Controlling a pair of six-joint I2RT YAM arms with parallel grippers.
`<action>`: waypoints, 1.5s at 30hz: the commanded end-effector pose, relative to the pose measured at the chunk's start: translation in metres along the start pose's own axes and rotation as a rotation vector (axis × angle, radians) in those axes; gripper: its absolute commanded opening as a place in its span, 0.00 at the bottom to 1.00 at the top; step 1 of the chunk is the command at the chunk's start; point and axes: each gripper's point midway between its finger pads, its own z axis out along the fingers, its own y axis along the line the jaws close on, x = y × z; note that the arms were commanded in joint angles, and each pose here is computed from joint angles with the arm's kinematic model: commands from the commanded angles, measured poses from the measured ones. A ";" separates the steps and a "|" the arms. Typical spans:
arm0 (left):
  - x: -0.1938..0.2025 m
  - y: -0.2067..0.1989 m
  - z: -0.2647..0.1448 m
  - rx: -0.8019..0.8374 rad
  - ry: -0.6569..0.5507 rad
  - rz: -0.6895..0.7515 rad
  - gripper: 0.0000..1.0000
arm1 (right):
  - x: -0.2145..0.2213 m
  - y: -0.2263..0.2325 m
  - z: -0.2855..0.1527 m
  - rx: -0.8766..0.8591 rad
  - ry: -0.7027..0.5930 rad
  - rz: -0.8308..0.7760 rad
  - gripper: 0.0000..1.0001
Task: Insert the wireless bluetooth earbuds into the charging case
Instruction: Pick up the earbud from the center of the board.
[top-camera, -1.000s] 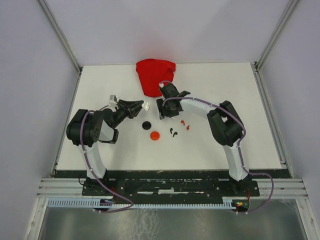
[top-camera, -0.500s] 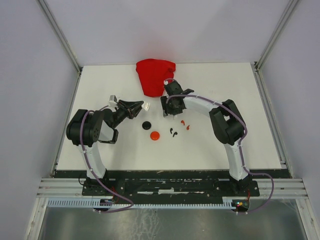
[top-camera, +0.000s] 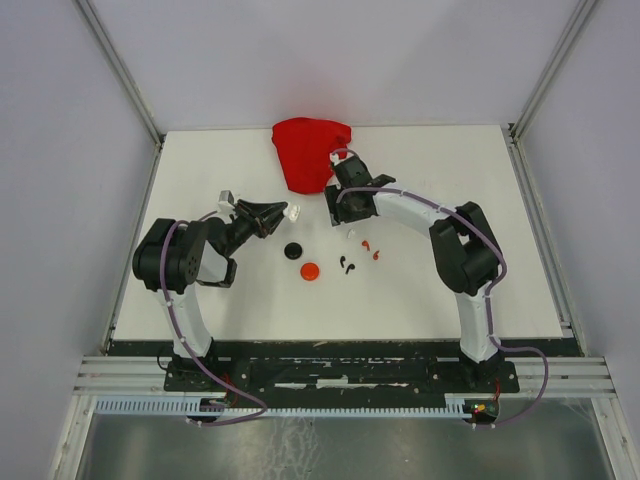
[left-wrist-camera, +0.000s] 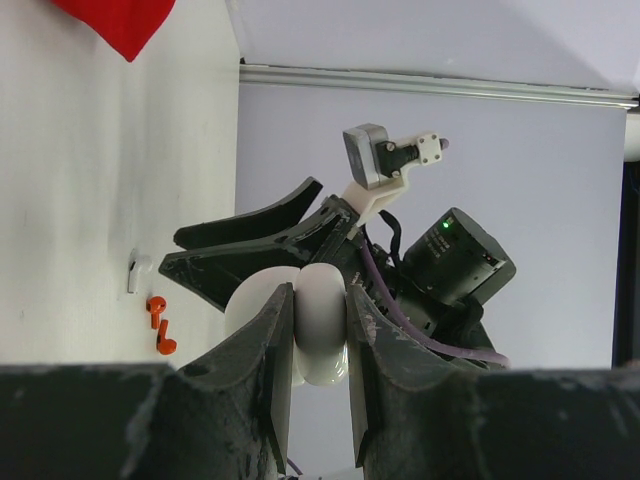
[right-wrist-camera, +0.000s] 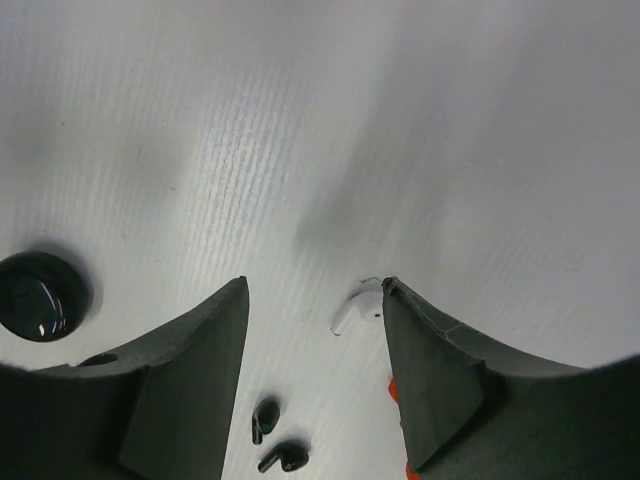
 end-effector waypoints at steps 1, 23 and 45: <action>0.004 -0.026 -0.003 0.083 0.015 0.047 0.03 | -0.027 -0.008 -0.031 0.080 -0.063 0.034 0.64; 0.006 -0.029 -0.005 0.092 0.022 0.049 0.03 | 0.011 -0.011 -0.010 0.047 0.053 0.201 0.67; 0.006 -0.030 -0.004 0.096 0.024 0.047 0.03 | 0.025 -0.009 0.007 0.021 0.105 0.222 0.67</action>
